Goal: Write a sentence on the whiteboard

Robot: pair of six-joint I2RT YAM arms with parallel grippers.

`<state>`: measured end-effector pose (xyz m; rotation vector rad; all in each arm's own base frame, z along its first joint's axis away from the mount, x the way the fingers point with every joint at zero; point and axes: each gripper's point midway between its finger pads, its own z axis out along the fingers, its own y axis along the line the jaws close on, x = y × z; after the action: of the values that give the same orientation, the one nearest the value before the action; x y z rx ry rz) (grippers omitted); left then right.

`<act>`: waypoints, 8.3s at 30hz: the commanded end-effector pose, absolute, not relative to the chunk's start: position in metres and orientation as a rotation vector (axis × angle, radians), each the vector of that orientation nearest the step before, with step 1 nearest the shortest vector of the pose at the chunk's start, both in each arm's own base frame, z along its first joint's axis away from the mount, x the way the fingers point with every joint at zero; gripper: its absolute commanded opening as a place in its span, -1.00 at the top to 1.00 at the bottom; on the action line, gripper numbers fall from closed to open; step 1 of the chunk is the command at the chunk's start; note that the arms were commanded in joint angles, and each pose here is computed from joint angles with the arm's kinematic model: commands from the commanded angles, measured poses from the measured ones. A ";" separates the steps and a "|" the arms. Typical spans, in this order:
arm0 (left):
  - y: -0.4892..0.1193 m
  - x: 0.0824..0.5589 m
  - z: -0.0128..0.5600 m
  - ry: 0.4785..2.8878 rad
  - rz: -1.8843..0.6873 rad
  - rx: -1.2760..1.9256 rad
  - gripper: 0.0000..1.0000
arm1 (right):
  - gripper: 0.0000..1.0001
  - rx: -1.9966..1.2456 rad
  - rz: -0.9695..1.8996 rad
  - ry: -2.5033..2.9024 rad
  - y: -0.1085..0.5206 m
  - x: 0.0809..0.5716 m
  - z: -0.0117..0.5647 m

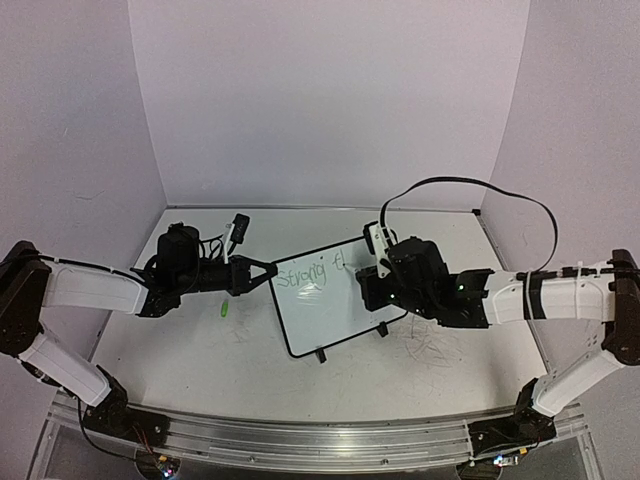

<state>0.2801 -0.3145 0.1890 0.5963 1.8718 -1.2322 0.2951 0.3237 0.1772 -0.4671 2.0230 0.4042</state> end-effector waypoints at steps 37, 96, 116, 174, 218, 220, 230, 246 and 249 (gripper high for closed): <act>-0.315 0.285 0.192 1.868 -1.208 0.607 1.00 | 1.00 -0.348 0.349 2.050 0.307 0.303 0.175; -0.312 0.287 0.183 1.902 -1.171 0.593 1.00 | 1.00 -0.530 0.442 1.895 0.301 0.286 0.221; -0.314 0.289 0.185 1.901 -1.170 0.601 1.00 | 1.00 -0.501 0.447 1.883 0.298 0.286 0.228; -0.316 0.301 0.156 2.002 -1.120 0.567 1.00 | 1.00 -0.625 0.359 1.894 0.308 0.319 0.211; -0.318 0.300 0.146 2.023 -1.121 0.592 1.00 | 1.00 -0.570 0.295 1.927 0.301 0.328 0.197; -0.317 0.300 0.146 2.023 -1.121 0.592 1.00 | 1.00 -0.566 0.284 1.937 0.299 0.328 0.194; -0.317 0.300 0.146 2.025 -1.117 0.589 1.00 | 1.00 -0.582 0.287 1.980 0.295 0.321 0.180; -0.317 0.300 0.145 2.026 -1.118 0.589 1.00 | 1.00 -0.591 0.307 2.011 0.293 0.314 0.172; -0.317 0.300 0.145 2.028 -1.118 0.588 1.00 | 1.00 -0.592 0.310 2.018 0.292 0.312 0.169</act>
<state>0.2925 -0.3243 0.1844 0.5997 1.8968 -1.2327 0.3198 0.2987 0.1845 -0.5801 1.9699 0.3216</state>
